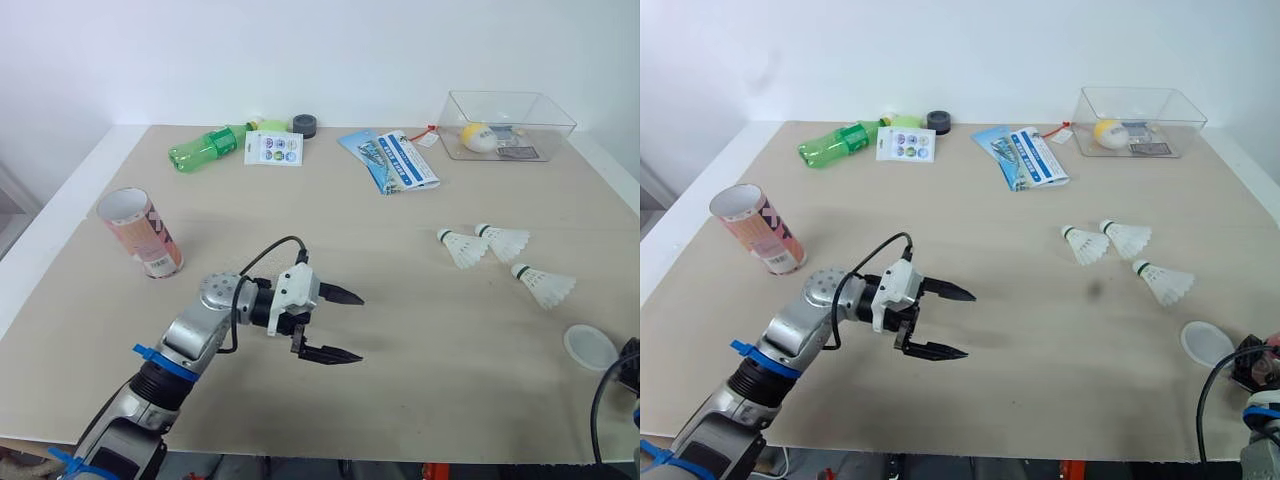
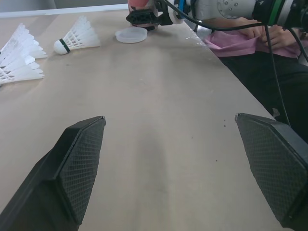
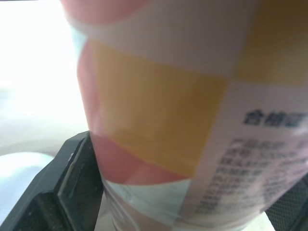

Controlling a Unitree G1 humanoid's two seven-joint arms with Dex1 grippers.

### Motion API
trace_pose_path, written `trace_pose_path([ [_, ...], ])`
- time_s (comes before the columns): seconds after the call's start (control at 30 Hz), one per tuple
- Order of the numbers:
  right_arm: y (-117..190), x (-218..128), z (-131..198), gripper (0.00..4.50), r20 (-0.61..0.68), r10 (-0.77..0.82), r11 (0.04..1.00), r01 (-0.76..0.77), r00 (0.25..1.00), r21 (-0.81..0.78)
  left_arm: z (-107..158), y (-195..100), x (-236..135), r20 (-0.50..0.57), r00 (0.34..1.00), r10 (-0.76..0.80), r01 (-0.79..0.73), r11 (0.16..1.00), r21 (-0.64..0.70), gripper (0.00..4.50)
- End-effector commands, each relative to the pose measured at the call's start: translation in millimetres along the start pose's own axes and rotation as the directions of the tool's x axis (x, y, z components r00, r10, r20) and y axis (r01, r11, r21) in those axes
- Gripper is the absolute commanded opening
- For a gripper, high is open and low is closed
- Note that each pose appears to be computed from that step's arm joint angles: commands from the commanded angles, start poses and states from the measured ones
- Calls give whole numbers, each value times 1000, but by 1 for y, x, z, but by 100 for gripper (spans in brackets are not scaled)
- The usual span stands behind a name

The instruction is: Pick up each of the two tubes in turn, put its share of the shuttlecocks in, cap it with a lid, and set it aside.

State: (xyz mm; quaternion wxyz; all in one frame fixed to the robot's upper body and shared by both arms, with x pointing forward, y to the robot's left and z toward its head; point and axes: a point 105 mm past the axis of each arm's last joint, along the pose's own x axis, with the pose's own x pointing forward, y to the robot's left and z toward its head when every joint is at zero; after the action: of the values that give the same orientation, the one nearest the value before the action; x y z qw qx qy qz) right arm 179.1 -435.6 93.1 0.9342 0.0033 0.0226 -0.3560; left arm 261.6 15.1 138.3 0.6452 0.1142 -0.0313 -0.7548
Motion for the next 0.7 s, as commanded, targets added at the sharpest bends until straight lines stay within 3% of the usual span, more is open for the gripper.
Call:
trace_pose_path([
  [0.03, -6, -7, 9, 447, 26, -20, 1000, 19, 999, 14, 6, 0, 2, 9, 1000, -18, 18, 999, 32, 450],
  [0.37, -4, -4, -8, 447, -20, -14, 1000, 14, 1000, 14, 5, 1, 5, 10, 999, -39, 39, 999, 35, 450],
  [0.7, 2, -11, 1, 447, -1, 13, 1000, -13, 1000, 17, 3, 0, 4, 8, 999, -39, 39, 999, 34, 450],
])
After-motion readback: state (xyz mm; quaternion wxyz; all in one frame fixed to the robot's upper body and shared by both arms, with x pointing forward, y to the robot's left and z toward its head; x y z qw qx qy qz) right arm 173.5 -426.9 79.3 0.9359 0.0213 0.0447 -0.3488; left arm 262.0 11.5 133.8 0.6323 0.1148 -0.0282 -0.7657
